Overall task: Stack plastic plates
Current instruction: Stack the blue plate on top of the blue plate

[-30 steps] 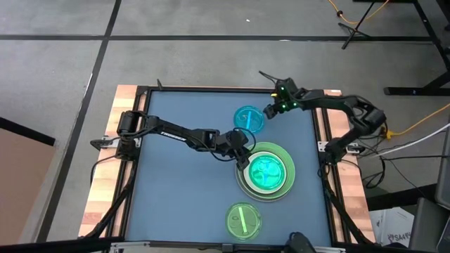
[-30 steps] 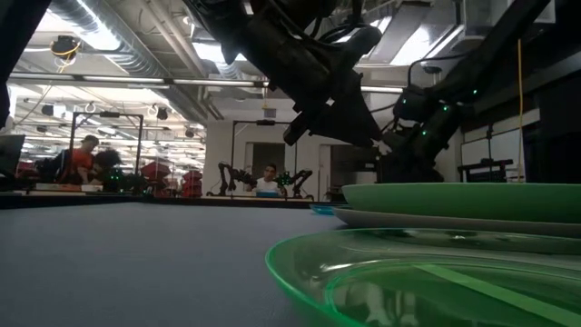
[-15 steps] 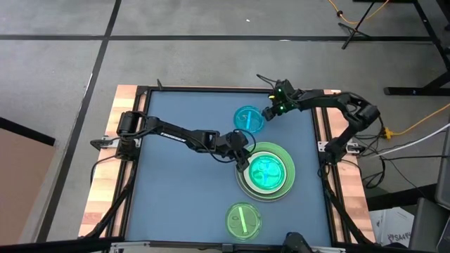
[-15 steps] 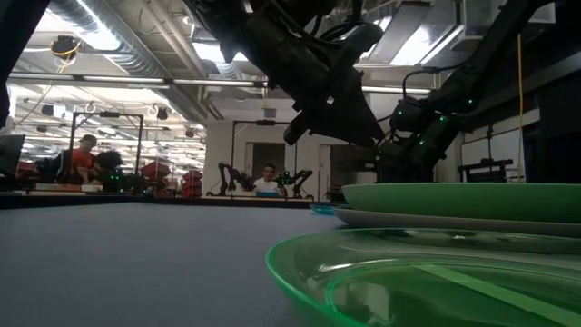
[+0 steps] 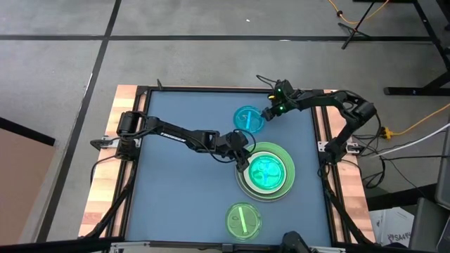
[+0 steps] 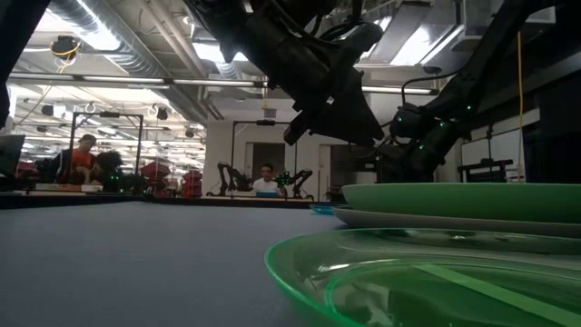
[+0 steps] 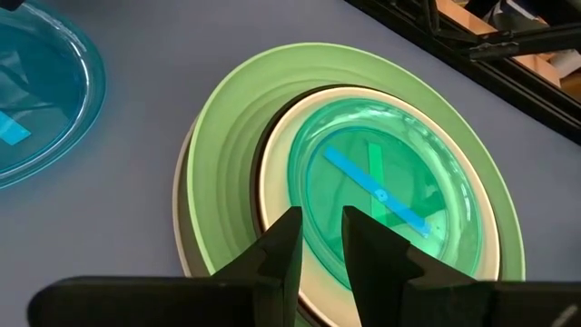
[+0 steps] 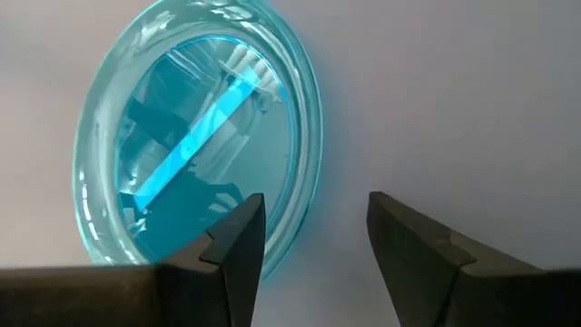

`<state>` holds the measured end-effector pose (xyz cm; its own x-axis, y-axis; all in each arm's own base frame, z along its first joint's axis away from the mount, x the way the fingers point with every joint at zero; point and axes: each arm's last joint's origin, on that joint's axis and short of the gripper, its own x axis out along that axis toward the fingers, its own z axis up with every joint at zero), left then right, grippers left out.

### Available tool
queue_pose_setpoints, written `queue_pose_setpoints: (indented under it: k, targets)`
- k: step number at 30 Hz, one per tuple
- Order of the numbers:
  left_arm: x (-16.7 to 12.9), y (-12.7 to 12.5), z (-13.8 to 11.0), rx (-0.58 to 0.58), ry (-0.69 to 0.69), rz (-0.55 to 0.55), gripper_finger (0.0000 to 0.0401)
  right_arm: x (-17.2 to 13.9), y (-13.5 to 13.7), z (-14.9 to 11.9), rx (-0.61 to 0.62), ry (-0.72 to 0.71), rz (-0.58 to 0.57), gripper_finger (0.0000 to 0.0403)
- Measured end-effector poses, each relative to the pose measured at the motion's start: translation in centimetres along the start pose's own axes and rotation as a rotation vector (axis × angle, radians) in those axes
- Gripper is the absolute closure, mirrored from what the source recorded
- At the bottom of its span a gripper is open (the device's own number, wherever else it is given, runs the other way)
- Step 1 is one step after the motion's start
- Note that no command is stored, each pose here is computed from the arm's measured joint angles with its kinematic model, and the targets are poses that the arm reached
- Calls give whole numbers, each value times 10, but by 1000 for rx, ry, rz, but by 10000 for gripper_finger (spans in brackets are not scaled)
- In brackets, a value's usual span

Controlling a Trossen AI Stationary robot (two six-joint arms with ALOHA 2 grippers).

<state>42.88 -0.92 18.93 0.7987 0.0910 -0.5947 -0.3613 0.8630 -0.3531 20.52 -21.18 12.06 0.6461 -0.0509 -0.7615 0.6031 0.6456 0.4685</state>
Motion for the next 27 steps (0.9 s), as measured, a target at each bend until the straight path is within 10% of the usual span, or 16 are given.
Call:
queue_pose_setpoints:
  k: [27]
  targets:
    - [0,0,0,0,0,0,328,14,28,-7,-165,28,-8,210]
